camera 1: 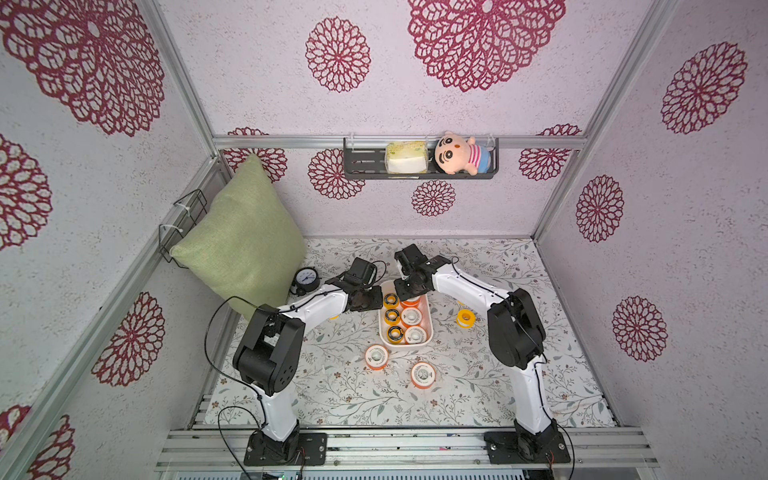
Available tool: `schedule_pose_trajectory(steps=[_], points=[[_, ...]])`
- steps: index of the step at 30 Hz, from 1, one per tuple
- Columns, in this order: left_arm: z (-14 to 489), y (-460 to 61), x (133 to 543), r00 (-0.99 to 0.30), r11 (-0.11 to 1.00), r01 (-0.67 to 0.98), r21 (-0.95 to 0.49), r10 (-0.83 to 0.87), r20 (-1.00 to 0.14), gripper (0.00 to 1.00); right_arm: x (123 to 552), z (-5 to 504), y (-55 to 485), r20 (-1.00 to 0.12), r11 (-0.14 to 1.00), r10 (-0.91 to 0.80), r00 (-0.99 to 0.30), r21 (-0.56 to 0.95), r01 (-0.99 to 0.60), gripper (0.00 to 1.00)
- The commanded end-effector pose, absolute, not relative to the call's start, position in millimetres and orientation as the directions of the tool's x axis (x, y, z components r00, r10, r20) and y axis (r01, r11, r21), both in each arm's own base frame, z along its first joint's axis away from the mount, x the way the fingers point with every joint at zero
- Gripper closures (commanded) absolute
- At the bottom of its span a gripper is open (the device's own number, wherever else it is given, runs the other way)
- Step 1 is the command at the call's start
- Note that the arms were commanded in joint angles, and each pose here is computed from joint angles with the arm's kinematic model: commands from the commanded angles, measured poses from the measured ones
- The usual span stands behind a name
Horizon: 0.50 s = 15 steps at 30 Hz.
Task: Put the sealing tape into the storage box
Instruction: Place the sealing tape in the storage box.
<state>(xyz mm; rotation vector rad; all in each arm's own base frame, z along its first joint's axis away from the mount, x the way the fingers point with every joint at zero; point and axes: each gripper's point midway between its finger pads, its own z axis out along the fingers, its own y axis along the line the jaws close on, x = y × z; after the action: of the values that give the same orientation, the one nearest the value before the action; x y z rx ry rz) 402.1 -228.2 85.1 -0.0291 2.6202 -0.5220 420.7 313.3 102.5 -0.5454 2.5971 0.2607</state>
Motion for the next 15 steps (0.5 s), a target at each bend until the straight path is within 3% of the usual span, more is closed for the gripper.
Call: schedule_pose_trajectory(steps=[1, 9, 15], points=[[124, -227, 401, -0.851, 0.925, 0.104, -0.367, -0.109, -0.514, 0.61, 424, 166, 320, -0.633, 0.873, -0.242, -0.736, 0.189, -0.450, 0.52], [131, -201, 365, -0.847, 0.954, 0.092, -0.284, -0.075, -0.526, 0.55, 415, 189, 276, -0.703, 0.826, -0.014, -0.711, 0.392, -0.404, 0.51], [128, -190, 329, -0.860, 0.966, 0.099, -0.239, -0.038, -0.509, 0.54, 405, 183, 238, -0.698, 0.824, 0.064, -0.713, 0.440, -0.358, 0.51]])
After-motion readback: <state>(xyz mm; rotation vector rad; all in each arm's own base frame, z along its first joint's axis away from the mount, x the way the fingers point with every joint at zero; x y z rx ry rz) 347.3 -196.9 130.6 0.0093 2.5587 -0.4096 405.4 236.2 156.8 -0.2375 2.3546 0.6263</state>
